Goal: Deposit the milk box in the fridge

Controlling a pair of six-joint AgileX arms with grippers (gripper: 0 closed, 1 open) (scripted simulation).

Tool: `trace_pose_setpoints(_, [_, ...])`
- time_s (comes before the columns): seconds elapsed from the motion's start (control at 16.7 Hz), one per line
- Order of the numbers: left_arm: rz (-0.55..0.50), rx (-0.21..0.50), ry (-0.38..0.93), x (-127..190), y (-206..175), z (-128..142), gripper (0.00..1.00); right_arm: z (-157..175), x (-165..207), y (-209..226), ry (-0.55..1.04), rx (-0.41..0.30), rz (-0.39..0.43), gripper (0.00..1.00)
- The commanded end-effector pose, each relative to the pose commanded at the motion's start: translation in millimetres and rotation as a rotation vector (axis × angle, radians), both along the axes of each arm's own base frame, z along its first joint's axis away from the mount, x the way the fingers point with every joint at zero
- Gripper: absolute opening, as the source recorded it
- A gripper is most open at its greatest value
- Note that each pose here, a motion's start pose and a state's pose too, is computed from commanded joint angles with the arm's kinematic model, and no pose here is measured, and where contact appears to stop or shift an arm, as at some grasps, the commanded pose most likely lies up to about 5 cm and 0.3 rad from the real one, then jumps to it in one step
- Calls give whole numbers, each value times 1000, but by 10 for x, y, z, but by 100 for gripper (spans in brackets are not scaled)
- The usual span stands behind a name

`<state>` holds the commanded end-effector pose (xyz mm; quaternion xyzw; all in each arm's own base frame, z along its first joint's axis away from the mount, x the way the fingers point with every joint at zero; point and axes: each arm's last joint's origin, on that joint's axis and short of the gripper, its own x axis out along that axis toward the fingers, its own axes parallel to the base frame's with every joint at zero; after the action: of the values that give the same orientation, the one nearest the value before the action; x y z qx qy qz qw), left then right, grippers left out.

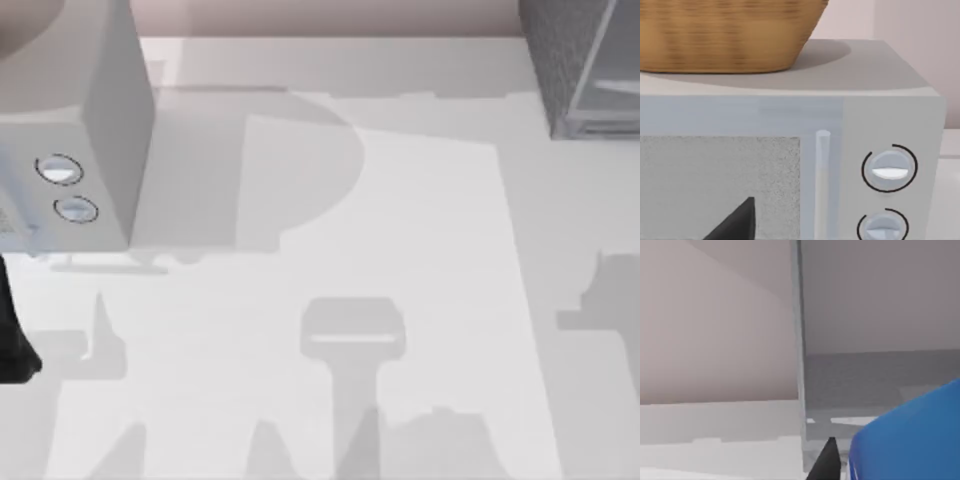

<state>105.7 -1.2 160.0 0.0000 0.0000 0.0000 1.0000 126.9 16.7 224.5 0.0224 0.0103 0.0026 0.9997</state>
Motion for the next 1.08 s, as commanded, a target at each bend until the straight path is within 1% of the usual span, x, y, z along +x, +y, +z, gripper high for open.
trace_pose_setpoints(0.24, [0, 0, 0, 0, 0, 0, 100, -423, -178, -134, -20, -29, -4, 0])
trace_pose_setpoints(0.42, [0, 0, 0, 0, 0, 0, 100, -616, -210, -174, -21, -43, -5, 0])
trace_pose_setpoints(0.9, [0, 0, 0, 0, 0, 0, 100, -639, -206, -179, -15, -45, -5, 0])
trace_pose_setpoints(1.08, [0, 0, 0, 0, 0, 0, 100, -573, -163, -193, 7, -59, -12, 0])
